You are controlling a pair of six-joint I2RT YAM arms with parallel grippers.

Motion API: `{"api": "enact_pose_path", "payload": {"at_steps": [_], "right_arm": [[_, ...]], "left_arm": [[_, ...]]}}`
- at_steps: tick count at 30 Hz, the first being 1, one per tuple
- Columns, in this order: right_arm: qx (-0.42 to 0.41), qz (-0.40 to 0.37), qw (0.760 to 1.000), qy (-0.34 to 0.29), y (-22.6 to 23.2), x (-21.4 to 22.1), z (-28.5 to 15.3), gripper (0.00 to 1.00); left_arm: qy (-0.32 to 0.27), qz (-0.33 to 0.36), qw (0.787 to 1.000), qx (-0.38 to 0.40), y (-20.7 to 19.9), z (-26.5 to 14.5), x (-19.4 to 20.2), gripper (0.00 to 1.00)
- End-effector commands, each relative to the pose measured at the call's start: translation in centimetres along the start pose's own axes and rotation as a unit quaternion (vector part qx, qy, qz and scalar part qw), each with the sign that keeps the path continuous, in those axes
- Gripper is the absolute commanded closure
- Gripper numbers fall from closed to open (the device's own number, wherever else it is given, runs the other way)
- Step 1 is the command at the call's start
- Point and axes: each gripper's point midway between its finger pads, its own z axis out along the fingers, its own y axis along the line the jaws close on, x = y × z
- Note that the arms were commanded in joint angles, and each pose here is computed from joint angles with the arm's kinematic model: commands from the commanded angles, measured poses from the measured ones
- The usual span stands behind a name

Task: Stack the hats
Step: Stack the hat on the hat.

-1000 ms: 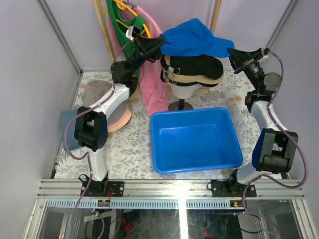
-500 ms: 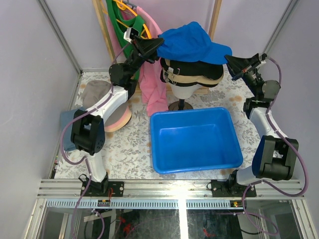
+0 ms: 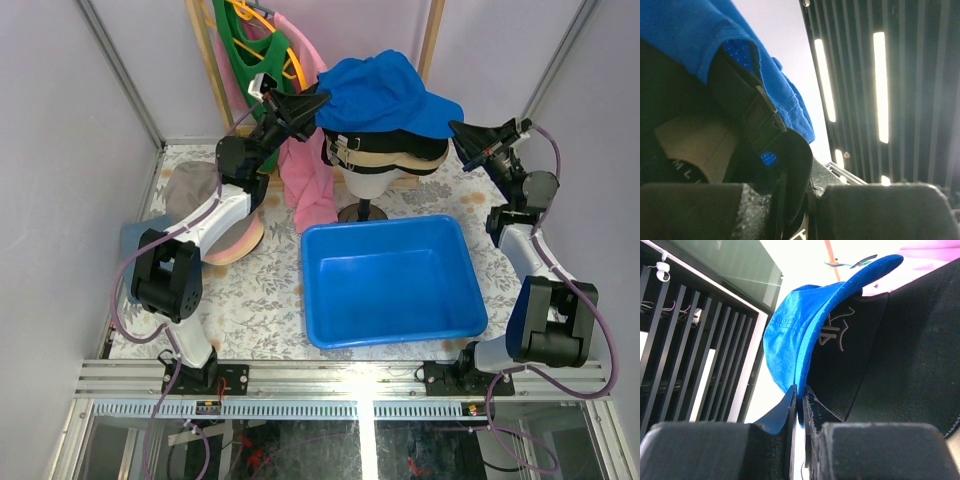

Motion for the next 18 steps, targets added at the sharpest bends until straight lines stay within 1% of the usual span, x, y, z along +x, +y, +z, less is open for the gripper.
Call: {"api": "enact_pose_path", "payload": {"at_steps": [1,7,18], "right_arm": [[0.006,-0.033,0.998,0.045,-0.1,2.6,-0.8,0.91],[0.037,-0.031,0.998,0.042,-1.9,2.4,-1.4,0.91],[0.071,-0.03,0.997,0.028,-3.9,2.1,-3.2,0.92]], "left_arm": [[0.011,0.02,0.999,-0.033,0.3,-0.5,1.2,0.9],[0.015,0.016,0.999,-0.034,0.8,-0.5,1.1,0.88],[0.02,-0.006,1.0,-0.024,0.5,-1.0,1.6,0.87]]}}
